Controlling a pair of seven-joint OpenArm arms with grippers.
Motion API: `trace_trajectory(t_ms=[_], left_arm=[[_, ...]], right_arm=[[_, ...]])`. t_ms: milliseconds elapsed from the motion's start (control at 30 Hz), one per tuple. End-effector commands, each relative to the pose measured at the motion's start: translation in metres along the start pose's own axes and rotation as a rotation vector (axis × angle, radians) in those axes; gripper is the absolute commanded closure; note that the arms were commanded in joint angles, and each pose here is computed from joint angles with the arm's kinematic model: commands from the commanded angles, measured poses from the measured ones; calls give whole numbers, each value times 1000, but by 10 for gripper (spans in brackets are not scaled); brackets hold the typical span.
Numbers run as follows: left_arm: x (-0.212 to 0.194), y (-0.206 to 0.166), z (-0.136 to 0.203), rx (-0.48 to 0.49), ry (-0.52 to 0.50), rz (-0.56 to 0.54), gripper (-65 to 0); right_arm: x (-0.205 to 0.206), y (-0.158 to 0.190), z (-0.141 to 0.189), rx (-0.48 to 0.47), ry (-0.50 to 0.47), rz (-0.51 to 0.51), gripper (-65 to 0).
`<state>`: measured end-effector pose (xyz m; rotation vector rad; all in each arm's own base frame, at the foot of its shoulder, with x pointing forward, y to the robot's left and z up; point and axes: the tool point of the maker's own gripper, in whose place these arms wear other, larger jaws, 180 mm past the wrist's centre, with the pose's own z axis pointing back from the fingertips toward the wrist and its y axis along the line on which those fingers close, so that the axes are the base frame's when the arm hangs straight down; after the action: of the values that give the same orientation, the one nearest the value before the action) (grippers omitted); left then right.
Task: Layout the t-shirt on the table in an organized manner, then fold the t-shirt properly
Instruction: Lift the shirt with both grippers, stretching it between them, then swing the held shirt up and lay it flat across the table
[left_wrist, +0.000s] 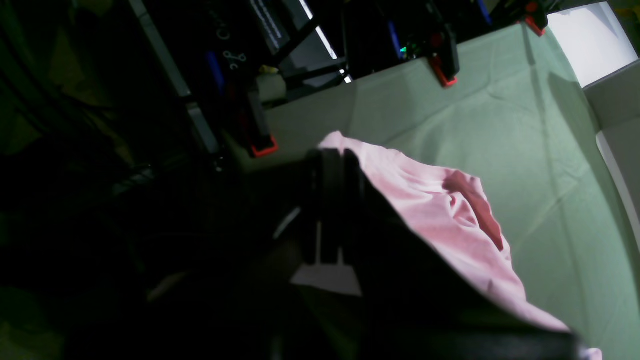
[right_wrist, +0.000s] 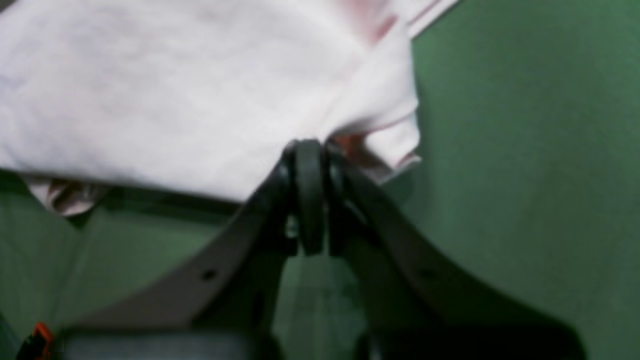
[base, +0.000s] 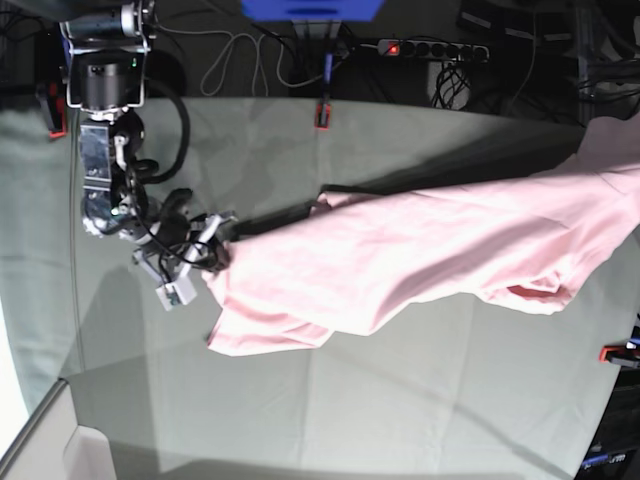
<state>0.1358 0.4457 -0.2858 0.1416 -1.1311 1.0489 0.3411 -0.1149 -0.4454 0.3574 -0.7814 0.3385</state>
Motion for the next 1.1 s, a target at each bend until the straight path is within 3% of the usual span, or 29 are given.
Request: trace_trajectory(t_ms=[0,100,300,433,533,733,833,967,1067], left_arm=[[19,-8,0,-22,-57,2,-2],[20,-11,-1,-30,-61,9,-2],[35,-32,-8,-79,-105,22,-2],[39,-43,-13,-105,-110,26,-2],[33,-56,-18,-135,-61,41,-2],[22,-78,-25,-189,16,75,-2],[25,-106,-31,-247,20,67,-2],[32,-167,-45,-341,8,-40,-2],[39,-216,-56,-406,-8,-97,-2]], right_arm=[[34,-6,7,-7,-93,31,0],[55,-4,22,-27,-152,90,0],[118,-27,86,-169,-342,188,0],[134,-37,113,-243,-338,232,0],[140,-43,127,-285,-345,238,0],[141,-42,131,-291,-345,253,0],[165,-44,133,-298,-391,271,0],[212,-55,136,-313,-466,279,0],[249,-77,139,-341,-466,271,0]])
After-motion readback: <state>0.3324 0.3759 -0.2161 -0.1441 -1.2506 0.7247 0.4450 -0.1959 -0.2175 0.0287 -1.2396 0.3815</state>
